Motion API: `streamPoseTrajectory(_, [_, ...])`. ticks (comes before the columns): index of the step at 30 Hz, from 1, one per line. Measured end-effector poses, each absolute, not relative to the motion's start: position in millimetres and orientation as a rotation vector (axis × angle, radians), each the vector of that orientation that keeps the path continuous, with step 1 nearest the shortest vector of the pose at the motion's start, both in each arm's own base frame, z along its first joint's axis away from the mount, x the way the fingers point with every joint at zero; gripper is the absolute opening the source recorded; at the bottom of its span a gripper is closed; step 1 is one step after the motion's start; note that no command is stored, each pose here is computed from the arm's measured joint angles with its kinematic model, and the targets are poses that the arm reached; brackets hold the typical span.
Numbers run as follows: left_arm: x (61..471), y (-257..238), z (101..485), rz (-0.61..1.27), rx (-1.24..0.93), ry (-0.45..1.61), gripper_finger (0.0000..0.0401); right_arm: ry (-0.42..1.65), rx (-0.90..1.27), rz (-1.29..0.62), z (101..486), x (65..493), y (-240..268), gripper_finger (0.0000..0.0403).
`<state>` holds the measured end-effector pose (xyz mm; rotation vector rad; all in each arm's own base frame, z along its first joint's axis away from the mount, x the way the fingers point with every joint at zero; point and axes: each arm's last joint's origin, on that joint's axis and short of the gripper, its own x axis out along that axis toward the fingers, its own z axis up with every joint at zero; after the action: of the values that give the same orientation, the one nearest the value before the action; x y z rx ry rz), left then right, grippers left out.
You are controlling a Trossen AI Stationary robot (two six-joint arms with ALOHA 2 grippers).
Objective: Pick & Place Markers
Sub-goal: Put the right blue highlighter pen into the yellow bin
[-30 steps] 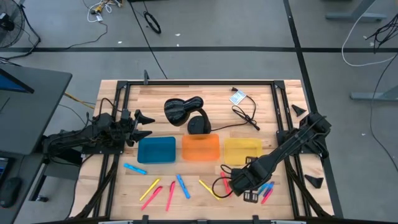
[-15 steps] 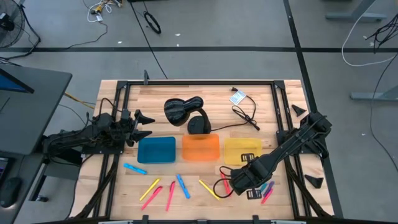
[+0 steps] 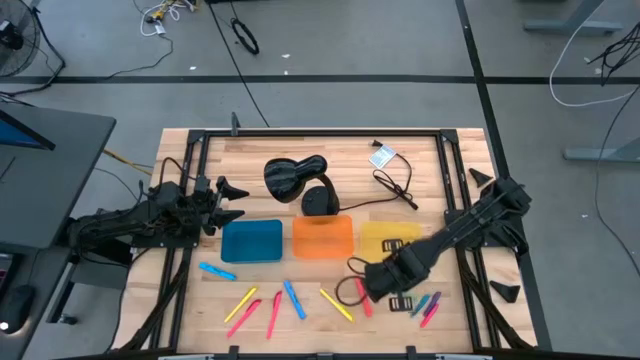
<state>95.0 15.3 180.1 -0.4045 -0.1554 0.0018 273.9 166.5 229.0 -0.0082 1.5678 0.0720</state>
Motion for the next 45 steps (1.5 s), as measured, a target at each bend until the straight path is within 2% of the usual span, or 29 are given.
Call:
streamPoseTrajectory(17, [95, 15, 180, 0.002, -0.405, -0.155, 0.0342, 1.565, -0.091, 0.034, 235, 301, 88, 0.0072])
streamPoseTrajectory(28, [95, 15, 180, 0.002, -0.404, -0.156, 0.0342, 1.57, -0.093, -0.062, 235, 310, 38, 0.0072])
streamPoseTrajectory(38, [95, 15, 180, 0.002, -0.405, -0.155, 0.0342, 1.561, -0.085, -0.069, 234, 312, 28, 0.0073])
streamPoseTrajectory(45, [95, 15, 180, 0.002, -0.405, -0.155, 0.0342, 1.564, -0.073, -0.072, 215, 309, 28, 0.0073])
